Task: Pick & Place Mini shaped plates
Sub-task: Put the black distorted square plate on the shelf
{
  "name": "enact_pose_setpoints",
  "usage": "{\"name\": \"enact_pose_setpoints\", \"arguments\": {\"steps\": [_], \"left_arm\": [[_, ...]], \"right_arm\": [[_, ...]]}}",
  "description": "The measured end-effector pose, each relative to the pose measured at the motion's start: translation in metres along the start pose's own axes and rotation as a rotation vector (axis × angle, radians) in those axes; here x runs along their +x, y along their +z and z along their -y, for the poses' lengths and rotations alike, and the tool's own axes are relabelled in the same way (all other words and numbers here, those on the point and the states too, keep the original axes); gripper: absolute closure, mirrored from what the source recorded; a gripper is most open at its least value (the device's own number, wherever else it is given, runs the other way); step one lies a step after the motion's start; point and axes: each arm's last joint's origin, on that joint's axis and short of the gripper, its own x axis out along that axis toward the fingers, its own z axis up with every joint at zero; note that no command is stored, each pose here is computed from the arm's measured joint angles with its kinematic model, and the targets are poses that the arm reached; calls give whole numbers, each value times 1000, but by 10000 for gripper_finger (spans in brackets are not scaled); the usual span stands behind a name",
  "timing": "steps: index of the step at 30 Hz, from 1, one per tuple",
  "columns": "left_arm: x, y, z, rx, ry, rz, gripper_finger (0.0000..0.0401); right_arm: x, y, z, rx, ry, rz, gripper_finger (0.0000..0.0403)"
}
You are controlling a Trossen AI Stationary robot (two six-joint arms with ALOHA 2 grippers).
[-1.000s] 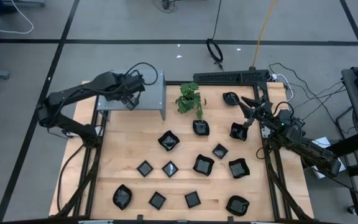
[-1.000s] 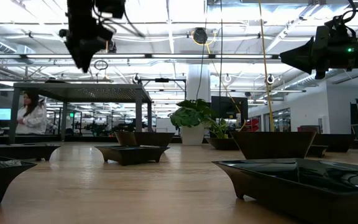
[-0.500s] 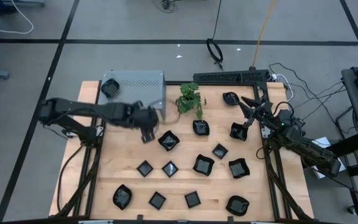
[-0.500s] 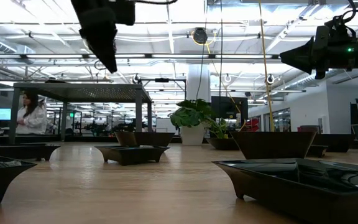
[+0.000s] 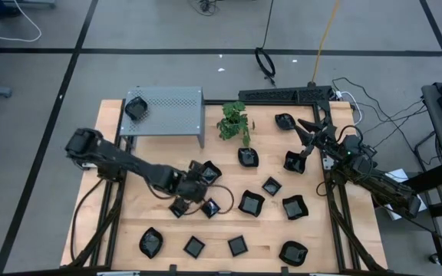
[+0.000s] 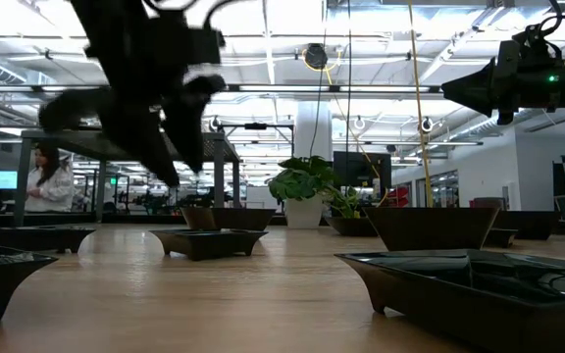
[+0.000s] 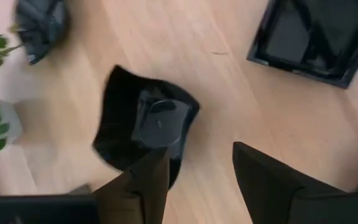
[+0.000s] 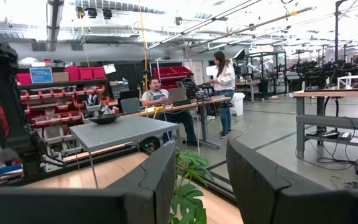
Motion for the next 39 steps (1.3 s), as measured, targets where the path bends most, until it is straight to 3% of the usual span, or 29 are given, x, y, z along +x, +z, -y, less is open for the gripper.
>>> {"name": "enact_pose_setpoints", "arguments": {"steps": [5,11,17,22,31,34,39], "left_arm": [[33,1,6,72,72,-81,221],[60,-2,5,65,112,-147,232],[62,-1,4,-20,120,-131,297],[50,3,-1,-63,101,-82,387],[0,18,-33,-214,122,102,396],[-24,19,-53,-273,206,156,390],[-58,3,-91,-339,443,144,396]], "right_arm": [[0,0,0,0,0,0,273],[0,0,0,0,0,-1,273],[0,0,0,0,0,0,273],[0,0,0,0,0,-1,273],[0,0,0,0,0,-1,273],[0,0,0,0,0,-2,273],[0,0,0,0,-1,-3,273]]}}
